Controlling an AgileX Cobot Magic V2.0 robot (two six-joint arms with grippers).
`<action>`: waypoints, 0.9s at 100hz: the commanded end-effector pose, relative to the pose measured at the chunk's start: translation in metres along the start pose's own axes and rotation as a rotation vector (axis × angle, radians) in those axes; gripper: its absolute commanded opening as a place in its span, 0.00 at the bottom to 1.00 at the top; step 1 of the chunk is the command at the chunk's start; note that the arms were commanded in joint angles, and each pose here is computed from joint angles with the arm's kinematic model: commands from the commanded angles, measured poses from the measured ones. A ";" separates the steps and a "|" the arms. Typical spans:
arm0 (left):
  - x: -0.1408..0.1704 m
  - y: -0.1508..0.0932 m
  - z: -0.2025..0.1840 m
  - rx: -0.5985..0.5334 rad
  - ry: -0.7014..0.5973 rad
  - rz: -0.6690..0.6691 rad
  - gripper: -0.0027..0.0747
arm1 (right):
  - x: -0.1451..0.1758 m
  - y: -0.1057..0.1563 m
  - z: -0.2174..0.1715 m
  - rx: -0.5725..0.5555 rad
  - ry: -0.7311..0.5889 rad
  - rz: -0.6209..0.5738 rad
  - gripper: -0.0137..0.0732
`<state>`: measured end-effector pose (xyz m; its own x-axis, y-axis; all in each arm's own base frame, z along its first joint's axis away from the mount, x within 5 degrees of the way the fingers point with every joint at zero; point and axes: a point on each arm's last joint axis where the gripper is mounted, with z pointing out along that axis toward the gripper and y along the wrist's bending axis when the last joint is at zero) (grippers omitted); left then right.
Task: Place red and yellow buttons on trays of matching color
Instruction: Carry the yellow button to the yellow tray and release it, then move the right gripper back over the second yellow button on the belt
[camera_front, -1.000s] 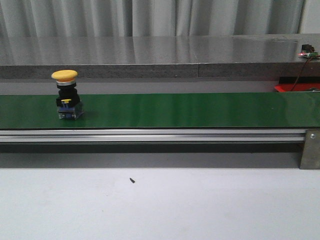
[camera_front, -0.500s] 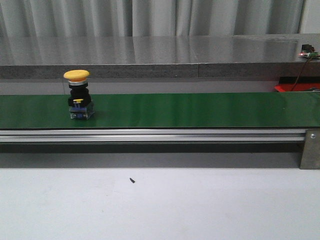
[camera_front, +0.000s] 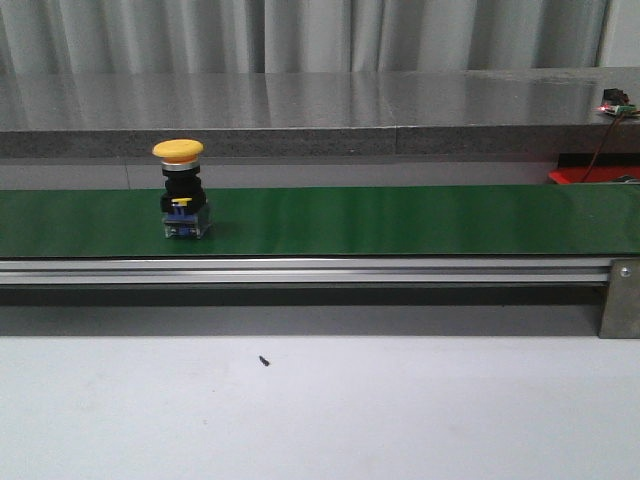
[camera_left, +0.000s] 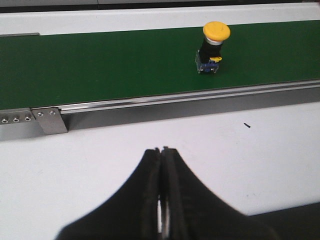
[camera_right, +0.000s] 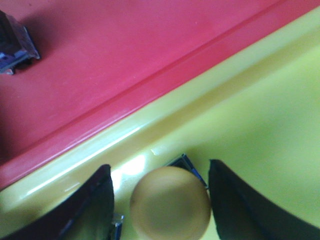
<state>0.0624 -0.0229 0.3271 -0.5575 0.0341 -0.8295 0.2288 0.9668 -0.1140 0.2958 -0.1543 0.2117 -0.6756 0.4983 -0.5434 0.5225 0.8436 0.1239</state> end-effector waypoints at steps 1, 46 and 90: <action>-0.011 -0.002 -0.004 0.011 -0.080 -0.008 0.01 | -0.018 0.002 -0.030 -0.010 -0.136 0.006 0.66; -0.011 -0.002 -0.004 0.011 -0.080 -0.008 0.01 | 0.000 0.078 -0.100 -0.183 -0.197 -0.279 0.66; -0.011 -0.002 -0.004 0.011 -0.080 -0.008 0.01 | 0.048 0.174 -0.126 -0.414 -0.059 -0.629 0.66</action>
<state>0.0624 -0.0229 0.3271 -0.5575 0.0341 -0.8295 0.2288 0.9668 -0.1140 0.2883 0.0278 0.2855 -0.8061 -0.0495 -0.5897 -0.1257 0.9881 0.0888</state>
